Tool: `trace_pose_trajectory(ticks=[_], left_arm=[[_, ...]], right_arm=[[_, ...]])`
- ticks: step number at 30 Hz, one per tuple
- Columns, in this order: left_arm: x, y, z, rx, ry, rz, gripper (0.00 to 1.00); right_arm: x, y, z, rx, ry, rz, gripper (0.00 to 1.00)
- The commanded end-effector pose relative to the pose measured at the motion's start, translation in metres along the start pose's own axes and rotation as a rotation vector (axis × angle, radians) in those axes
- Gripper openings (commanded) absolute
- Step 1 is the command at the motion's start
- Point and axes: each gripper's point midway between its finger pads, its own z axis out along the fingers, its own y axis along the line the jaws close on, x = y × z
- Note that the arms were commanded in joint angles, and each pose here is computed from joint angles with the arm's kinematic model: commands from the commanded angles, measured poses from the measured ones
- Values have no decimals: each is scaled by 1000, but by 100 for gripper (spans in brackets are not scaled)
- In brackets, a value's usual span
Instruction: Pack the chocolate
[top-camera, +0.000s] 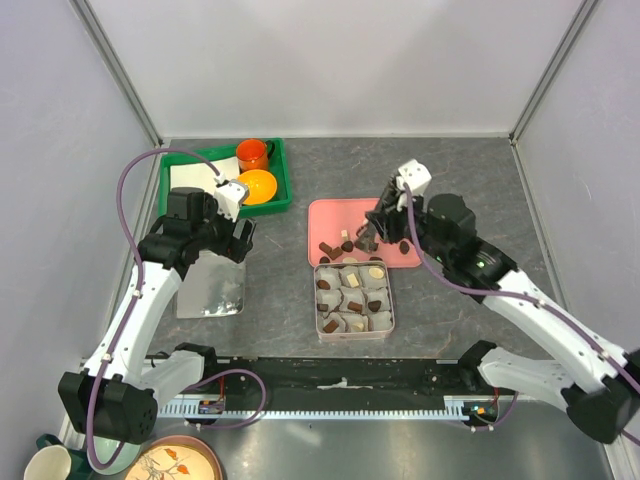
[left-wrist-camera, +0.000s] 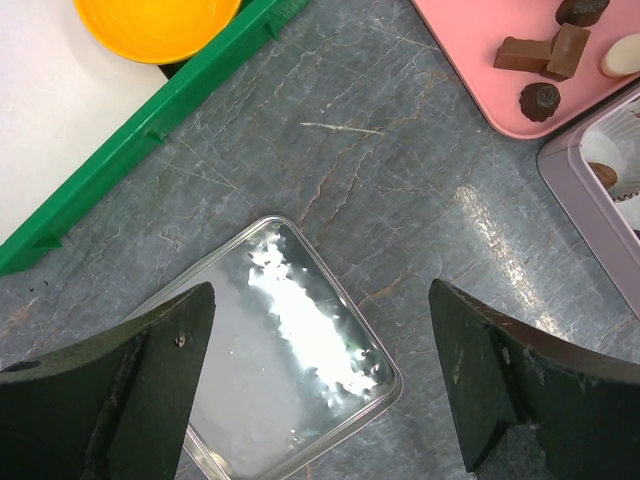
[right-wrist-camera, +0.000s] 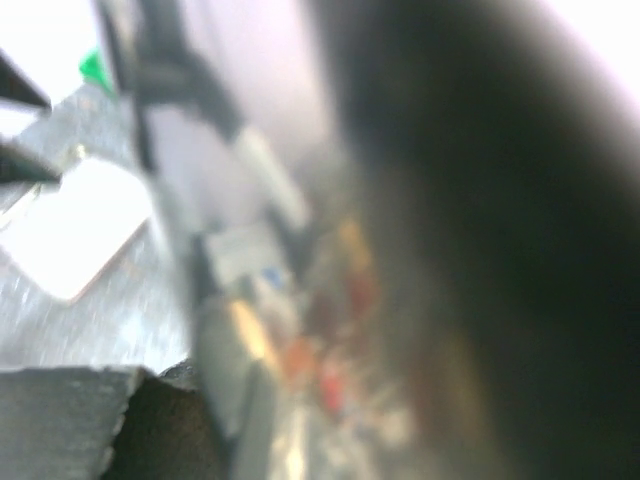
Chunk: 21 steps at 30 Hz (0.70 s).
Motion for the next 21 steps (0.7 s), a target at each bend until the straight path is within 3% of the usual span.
trace_pose_trajectory(ticks=[1,9,21], left_arm=[[-6,1,-2,-1,-29,4,95],[-6,-1,-2,5,-31,-4,95],[-8,-1,-4,5,-36,-7,95]], right_arm=[[53,2,-46,7,188,85,22],[84,20,-89,-60,283,139,23],[103,53,-94,-145,322,141,26]])
